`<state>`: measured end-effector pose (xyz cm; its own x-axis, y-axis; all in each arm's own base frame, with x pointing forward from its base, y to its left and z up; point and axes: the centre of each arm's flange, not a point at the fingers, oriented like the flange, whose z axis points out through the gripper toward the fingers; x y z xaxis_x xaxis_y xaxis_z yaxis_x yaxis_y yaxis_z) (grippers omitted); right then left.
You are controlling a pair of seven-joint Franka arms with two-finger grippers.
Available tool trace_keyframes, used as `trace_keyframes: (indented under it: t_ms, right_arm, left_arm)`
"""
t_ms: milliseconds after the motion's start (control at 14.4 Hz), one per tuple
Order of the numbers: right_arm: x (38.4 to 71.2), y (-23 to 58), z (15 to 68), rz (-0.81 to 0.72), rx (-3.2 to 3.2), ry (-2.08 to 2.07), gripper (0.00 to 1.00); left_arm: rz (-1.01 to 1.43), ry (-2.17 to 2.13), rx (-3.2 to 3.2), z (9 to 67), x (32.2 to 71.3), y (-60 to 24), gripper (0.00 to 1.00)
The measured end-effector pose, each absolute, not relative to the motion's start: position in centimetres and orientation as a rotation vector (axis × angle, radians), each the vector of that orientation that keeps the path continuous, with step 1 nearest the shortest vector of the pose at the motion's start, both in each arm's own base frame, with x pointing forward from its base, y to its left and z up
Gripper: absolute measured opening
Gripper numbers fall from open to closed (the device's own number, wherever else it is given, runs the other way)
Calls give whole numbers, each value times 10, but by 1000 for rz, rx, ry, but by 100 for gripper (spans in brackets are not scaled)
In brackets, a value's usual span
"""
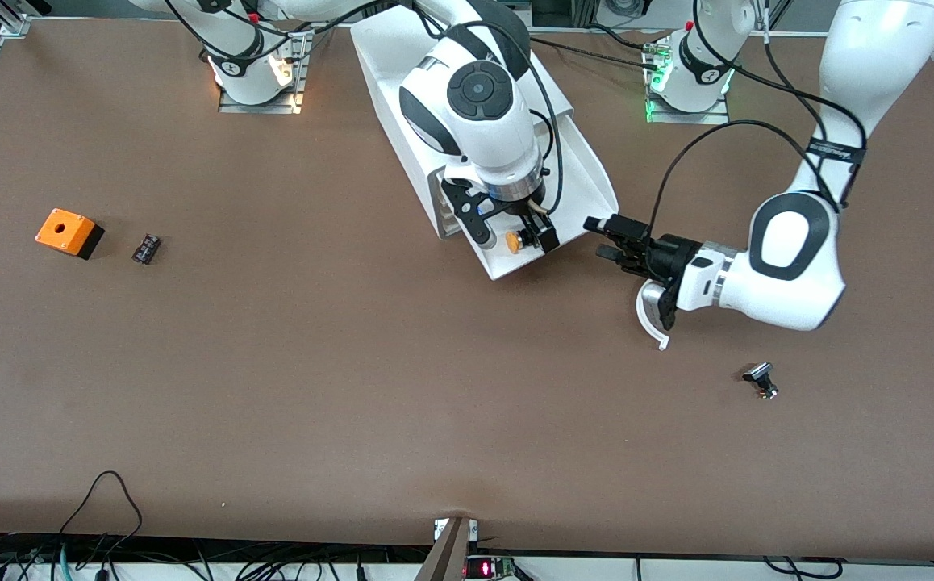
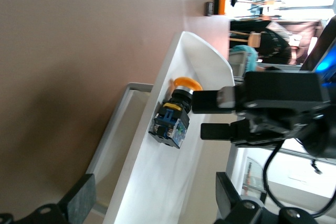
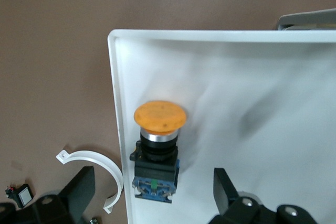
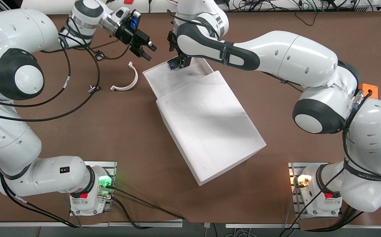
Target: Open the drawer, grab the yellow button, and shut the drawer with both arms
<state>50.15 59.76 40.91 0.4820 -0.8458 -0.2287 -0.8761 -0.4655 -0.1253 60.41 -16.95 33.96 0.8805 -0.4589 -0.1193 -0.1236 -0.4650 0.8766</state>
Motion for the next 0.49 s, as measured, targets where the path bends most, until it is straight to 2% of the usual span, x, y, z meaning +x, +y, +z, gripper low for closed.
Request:
trace_keyframes:
  t_ms: [277, 416, 485]
  right_arm:
    - [498, 605, 398, 197, -2496, 1478, 98]
    - [496, 608, 396, 198, -2495, 1475, 80]
    - [496, 608, 396, 197, -2495, 1475, 66]
  left_arm:
    - [-461, -423, 2210, 371, 620, -156, 100]
    - [-491, -406, 2305, 385, 625, -148, 100]
    - [-503, -405, 2353, 394, 628, -144, 100]
